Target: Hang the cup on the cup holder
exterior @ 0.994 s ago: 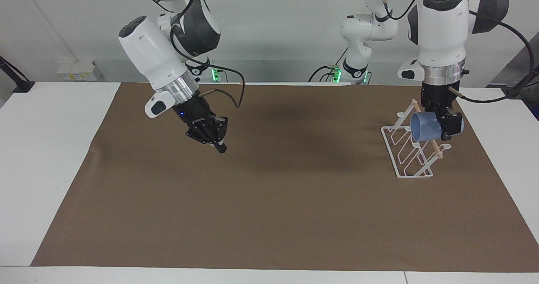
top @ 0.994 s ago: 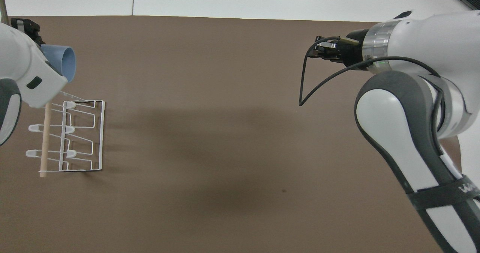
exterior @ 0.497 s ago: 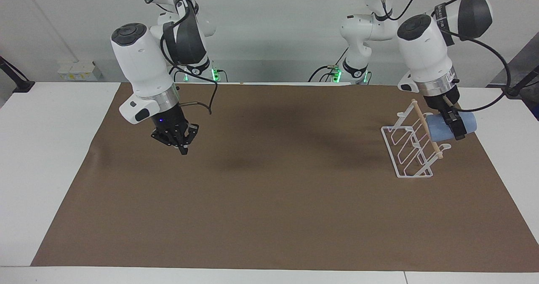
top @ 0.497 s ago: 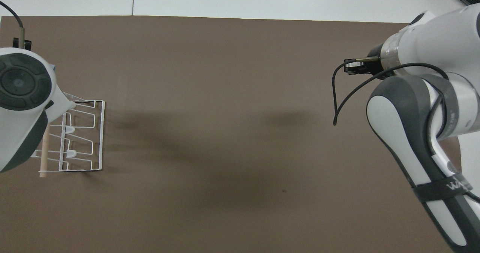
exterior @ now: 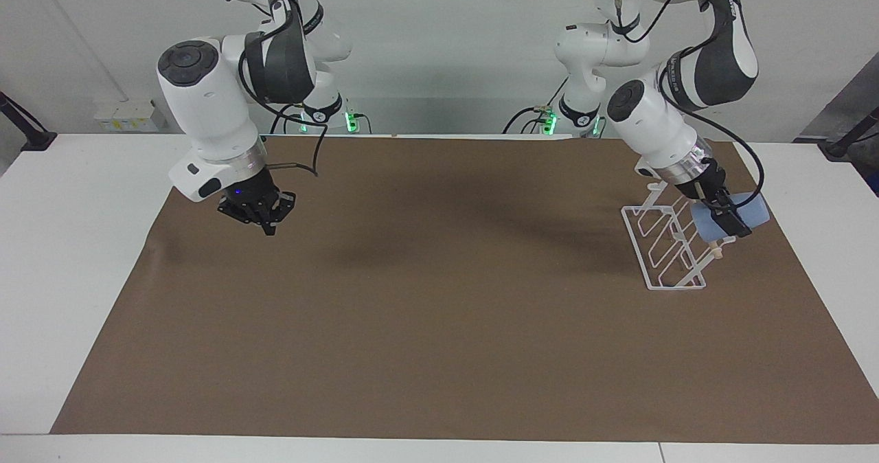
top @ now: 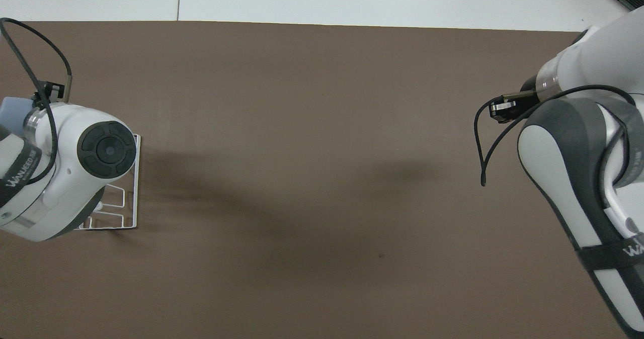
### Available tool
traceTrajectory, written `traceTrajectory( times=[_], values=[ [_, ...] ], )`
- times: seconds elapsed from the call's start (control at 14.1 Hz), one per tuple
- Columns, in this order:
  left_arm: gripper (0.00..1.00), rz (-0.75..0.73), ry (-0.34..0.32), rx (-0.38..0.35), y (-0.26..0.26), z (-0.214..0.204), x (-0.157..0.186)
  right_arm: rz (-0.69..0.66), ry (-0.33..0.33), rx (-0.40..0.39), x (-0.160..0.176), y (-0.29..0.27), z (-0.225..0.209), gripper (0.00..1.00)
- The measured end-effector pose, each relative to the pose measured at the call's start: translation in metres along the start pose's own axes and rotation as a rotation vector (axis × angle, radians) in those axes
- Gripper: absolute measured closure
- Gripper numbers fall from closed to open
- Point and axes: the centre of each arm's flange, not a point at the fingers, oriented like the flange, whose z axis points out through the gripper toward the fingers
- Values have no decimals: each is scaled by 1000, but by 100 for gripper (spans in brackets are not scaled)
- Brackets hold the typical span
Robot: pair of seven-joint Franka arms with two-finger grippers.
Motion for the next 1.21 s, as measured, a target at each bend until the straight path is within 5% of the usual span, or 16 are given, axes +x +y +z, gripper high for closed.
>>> traceTrajectory(
  times=[0.43, 0.57, 0.99, 1.21],
  values=[
    [21, -16, 31, 2, 13, 15, 18, 1, -46, -4, -7, 1, 1, 25],
    [3, -22, 32, 0, 13, 18, 15, 2, -50, -2, -7, 1, 3, 3],
    [0, -70, 42, -22, 12, 13, 6, 11, -61, 5, -11, 4, 6, 0],
    [0, -226, 165, -122, 5, -2, -18, 18, -18, 0, -17, 7, -18, 0]
  ],
)
